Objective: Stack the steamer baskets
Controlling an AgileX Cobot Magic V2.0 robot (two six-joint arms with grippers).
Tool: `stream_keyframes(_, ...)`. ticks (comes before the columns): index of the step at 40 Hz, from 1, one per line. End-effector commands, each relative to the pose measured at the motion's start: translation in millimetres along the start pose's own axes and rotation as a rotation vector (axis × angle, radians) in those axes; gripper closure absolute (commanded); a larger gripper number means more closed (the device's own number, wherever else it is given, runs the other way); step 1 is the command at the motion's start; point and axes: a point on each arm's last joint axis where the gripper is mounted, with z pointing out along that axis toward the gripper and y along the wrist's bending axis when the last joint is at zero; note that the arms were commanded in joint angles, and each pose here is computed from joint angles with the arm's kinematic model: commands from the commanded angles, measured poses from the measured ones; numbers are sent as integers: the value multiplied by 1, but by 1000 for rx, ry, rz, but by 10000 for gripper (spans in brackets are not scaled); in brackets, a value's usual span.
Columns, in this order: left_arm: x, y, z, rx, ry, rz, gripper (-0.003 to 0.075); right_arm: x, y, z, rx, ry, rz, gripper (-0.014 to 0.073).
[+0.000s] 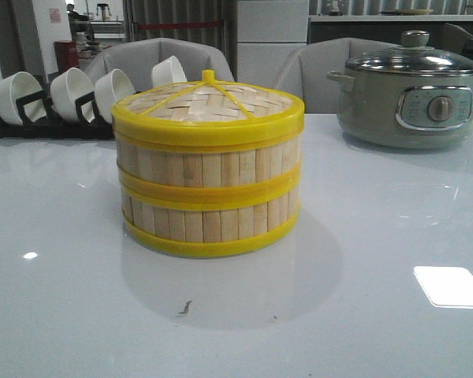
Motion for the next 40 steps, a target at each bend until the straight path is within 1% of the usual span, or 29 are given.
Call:
stream_keyframes(1,-8,-2,-1,21,-95,1,633,-14,2,-3,-19,-126,1,547)
stream_keyframes(9,-8,-2,-1,21,-95,1,633,-14,2,-3,-23,-130,27,547)
stream_keyframes(19,-8,-2,-1,21,-95,1,633,-15,2,-3,-25,-134,27,547)
stream_keyframes(28,-8,-2,-1,21,-95,1,633,-17,3,-4,-25,-157,-13,547)
stream_keyframes(40,-8,-2,-1,21,-95,1,633,-17,3,-4,-25,-156,-13,547)
